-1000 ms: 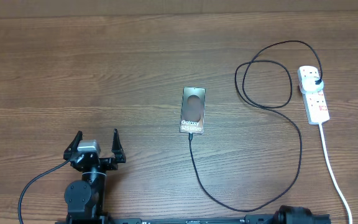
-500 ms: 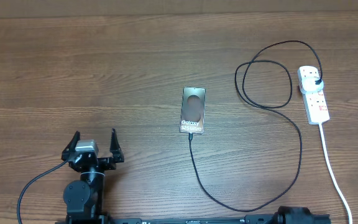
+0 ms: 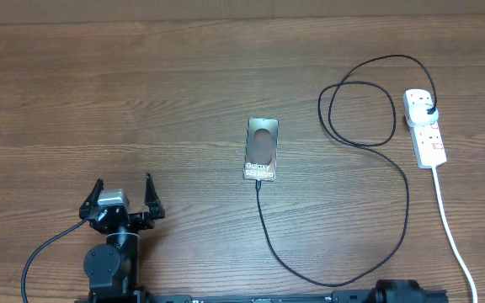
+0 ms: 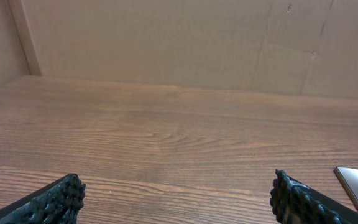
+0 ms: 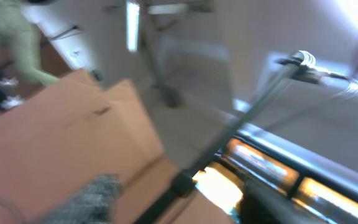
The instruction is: Plug charger to phone and switch on socket
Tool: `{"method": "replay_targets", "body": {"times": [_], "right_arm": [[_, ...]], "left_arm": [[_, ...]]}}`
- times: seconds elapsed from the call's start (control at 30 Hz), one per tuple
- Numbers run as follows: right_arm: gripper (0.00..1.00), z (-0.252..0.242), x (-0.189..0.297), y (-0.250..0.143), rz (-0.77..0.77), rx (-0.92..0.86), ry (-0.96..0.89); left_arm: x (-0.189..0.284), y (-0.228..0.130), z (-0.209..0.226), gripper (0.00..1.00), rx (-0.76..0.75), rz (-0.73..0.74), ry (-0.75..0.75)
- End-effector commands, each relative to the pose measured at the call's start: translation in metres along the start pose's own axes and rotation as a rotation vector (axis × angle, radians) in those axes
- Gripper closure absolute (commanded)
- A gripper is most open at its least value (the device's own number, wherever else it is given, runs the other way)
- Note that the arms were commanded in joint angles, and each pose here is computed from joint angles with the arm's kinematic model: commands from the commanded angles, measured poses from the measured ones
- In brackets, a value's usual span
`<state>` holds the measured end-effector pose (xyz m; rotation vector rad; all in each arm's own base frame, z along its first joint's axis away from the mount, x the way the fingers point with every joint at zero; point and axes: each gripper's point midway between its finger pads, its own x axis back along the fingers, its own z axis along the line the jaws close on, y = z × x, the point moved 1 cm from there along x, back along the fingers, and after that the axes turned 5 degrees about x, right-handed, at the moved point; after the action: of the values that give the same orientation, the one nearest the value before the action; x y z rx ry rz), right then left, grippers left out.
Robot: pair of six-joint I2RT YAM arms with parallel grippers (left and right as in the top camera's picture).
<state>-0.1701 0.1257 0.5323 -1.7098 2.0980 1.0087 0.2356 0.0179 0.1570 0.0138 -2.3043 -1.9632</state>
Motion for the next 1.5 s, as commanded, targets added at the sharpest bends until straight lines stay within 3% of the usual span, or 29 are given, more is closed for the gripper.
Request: {"method": "replay_targets", "body": {"times": [0.0, 0.17, 0.33, 0.73, 0.87, 1.03, 1.47], "right_arm": [[0.00, -0.037, 0.005, -0.013, 0.028, -0.019, -0.232], [0.00, -0.059, 0.008, -0.047, 0.098, -0.065, -0.360], [0.00, -0.072, 0.014, -0.117, 0.250, -0.162, -0.465], [0.00, -0.028, 0.042, -0.299, 0.595, -0.415, -0.448], [0.00, -0.025, 0.072, -0.349, 0.691, -0.575, -0.636], [0.00, -0.013, 0.098, -0.388, 0.757, -0.705, -0.770], [0.00, 0.048, 0.144, -0.465, 0.935, -0.804, -0.766]], "left_arm": [[0.000, 0.000, 0.000, 0.00, -0.019, -0.004, -0.006], [0.000, 0.000, 0.000, 0.01, -0.019, -0.004, -0.006], [0.000, 0.000, 0.000, 0.00, -0.019, -0.004, -0.006], [0.000, 0.000, 0.000, 0.00, -0.019, -0.004, -0.006], [0.000, 0.000, 0.000, 0.01, -0.019, -0.004, -0.006], [0.000, 0.000, 0.000, 0.00, -0.018, -0.004, -0.006], [0.000, 0.000, 0.000, 0.00, -0.019, -0.004, -0.006]]}}
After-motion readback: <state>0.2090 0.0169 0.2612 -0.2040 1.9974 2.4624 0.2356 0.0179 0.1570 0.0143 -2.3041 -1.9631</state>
